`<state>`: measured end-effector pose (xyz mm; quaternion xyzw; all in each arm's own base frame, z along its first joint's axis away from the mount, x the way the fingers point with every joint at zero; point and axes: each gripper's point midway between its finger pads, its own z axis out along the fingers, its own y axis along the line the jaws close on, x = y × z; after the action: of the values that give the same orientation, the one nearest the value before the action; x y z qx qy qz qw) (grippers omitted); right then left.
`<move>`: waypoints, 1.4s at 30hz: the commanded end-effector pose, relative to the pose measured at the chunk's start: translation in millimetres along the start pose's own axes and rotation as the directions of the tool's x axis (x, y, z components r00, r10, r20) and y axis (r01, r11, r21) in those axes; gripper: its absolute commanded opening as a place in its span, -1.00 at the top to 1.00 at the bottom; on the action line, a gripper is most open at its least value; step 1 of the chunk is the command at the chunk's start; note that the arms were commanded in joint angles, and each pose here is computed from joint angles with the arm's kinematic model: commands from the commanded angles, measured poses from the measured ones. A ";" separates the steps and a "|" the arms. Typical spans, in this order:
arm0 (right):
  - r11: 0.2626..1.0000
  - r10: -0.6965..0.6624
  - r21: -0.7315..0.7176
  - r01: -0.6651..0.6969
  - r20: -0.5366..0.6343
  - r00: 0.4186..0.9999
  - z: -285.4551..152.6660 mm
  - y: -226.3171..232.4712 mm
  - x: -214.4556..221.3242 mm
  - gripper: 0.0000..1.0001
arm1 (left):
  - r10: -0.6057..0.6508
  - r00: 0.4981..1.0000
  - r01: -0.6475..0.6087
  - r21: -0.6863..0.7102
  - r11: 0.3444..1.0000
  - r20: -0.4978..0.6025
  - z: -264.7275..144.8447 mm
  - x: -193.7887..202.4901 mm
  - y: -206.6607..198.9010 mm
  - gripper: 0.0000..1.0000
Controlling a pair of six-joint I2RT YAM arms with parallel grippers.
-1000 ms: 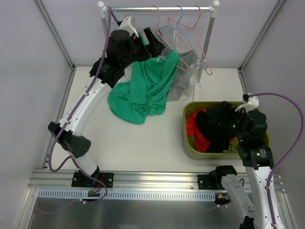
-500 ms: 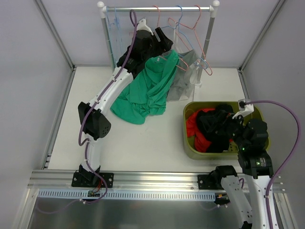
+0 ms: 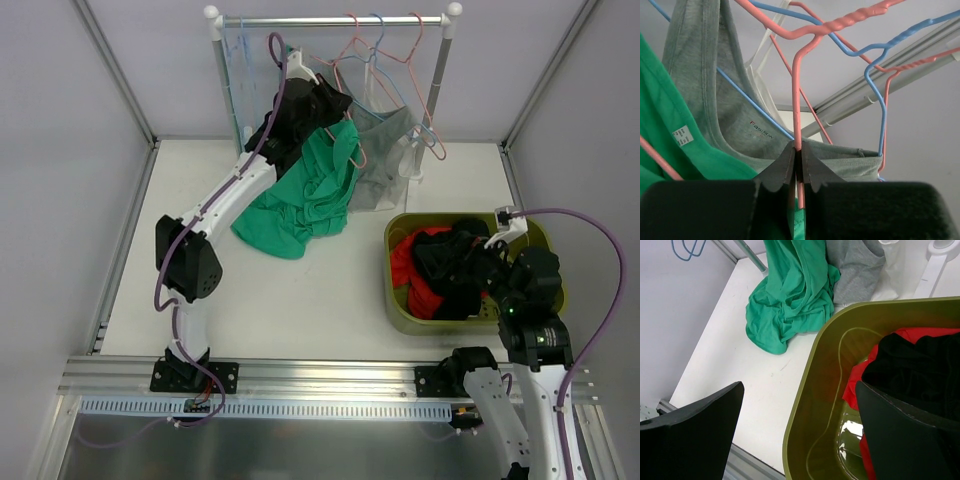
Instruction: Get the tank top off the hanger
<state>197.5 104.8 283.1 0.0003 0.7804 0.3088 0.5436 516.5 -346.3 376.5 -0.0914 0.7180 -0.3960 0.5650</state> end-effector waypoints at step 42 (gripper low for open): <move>0.718 -0.236 -0.671 0.182 0.011 0.972 36.6 174.2 -63.2 -0.93 | 0.076 0.941 0.215 0.757 0.617 -0.330 -403.5 -29.0 -153.1 1.00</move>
<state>197.6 223.8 363.3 -0.2357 0.6938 0.5093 0.4512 158.2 -248.8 516.3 0.1566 0.5792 -0.6762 0.4274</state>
